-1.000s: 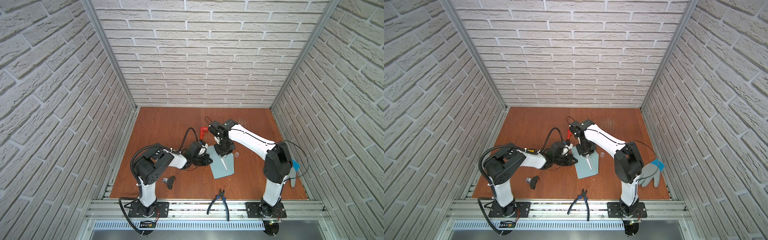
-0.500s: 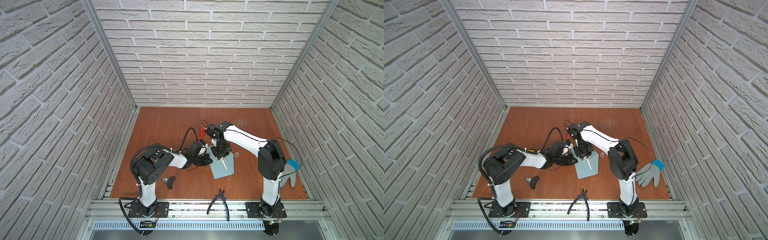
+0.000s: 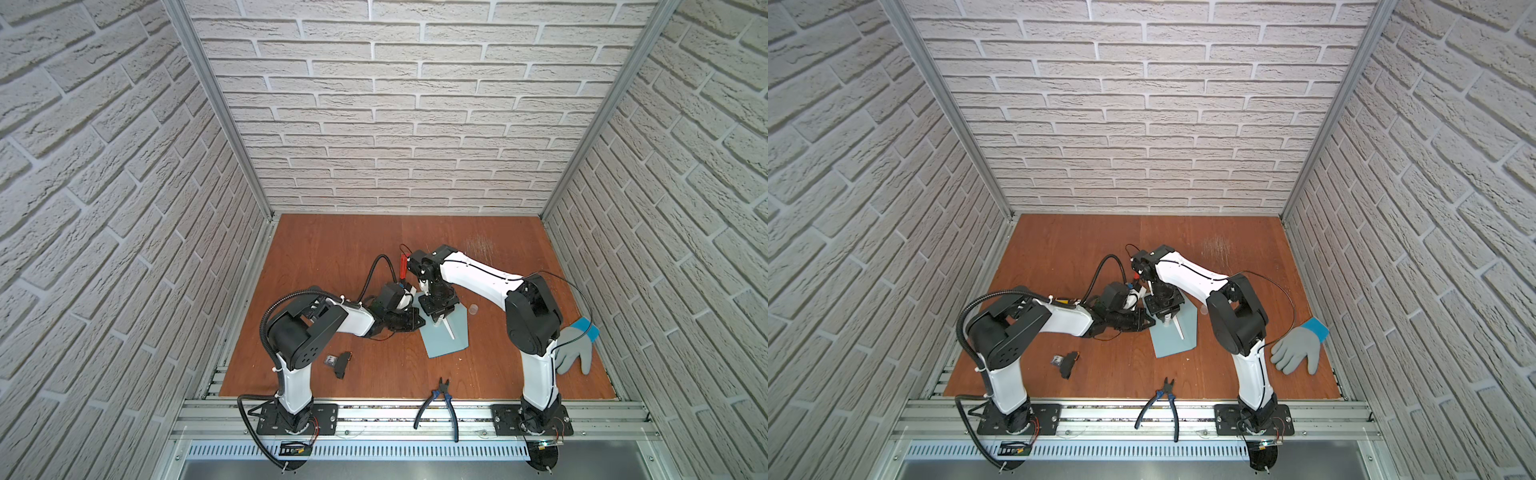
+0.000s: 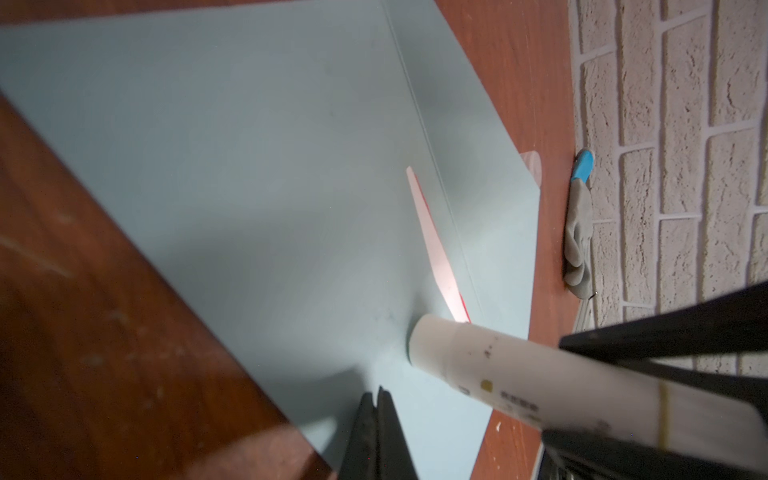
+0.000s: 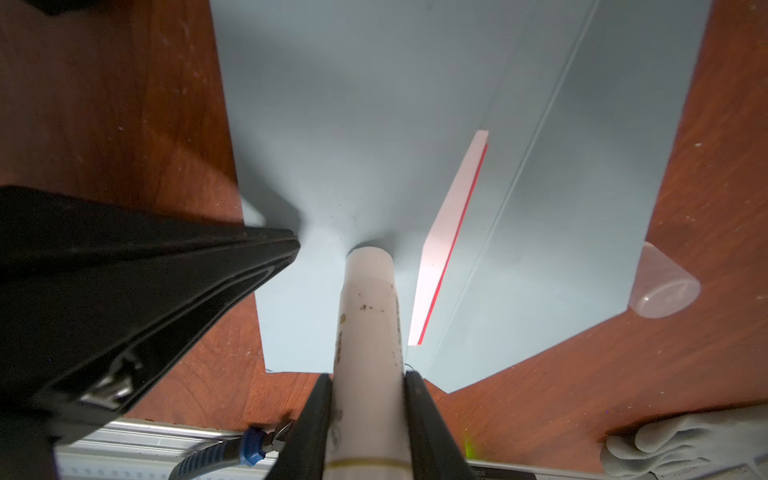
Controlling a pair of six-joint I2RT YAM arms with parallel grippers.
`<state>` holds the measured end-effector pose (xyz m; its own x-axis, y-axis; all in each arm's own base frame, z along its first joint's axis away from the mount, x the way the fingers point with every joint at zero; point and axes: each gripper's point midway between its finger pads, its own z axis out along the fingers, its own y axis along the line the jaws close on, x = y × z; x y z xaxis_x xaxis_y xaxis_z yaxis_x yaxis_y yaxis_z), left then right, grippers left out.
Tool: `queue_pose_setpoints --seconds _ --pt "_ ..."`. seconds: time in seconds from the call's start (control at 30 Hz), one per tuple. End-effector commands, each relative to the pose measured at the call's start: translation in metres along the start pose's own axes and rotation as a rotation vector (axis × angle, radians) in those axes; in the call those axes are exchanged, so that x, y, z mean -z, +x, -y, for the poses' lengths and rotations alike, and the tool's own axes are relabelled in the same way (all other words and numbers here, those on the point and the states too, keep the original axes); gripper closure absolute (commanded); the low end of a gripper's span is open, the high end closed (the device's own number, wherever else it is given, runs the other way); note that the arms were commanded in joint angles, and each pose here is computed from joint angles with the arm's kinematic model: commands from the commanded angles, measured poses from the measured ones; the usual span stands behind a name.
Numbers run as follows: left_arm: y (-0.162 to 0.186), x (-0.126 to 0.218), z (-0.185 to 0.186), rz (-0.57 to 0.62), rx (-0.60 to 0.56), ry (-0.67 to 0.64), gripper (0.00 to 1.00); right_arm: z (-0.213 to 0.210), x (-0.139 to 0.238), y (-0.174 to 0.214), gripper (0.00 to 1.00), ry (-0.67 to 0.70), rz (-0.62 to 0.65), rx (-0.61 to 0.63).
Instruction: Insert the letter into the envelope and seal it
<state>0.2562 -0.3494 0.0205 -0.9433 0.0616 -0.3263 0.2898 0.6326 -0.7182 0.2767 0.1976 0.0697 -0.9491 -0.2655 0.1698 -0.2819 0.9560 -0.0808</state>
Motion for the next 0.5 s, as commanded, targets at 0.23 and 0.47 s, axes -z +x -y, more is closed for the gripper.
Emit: queue_pose_setpoints --seconds 0.23,0.47 --pt "0.02 0.002 -0.025 -0.067 0.035 -0.087 1.0 0.029 -0.011 -0.001 0.95 0.141 -0.027 -0.019" --pt "0.021 0.001 -0.026 -0.069 0.038 -0.088 1.0 0.025 -0.001 -0.002 0.95 0.114 -0.001 -0.019"
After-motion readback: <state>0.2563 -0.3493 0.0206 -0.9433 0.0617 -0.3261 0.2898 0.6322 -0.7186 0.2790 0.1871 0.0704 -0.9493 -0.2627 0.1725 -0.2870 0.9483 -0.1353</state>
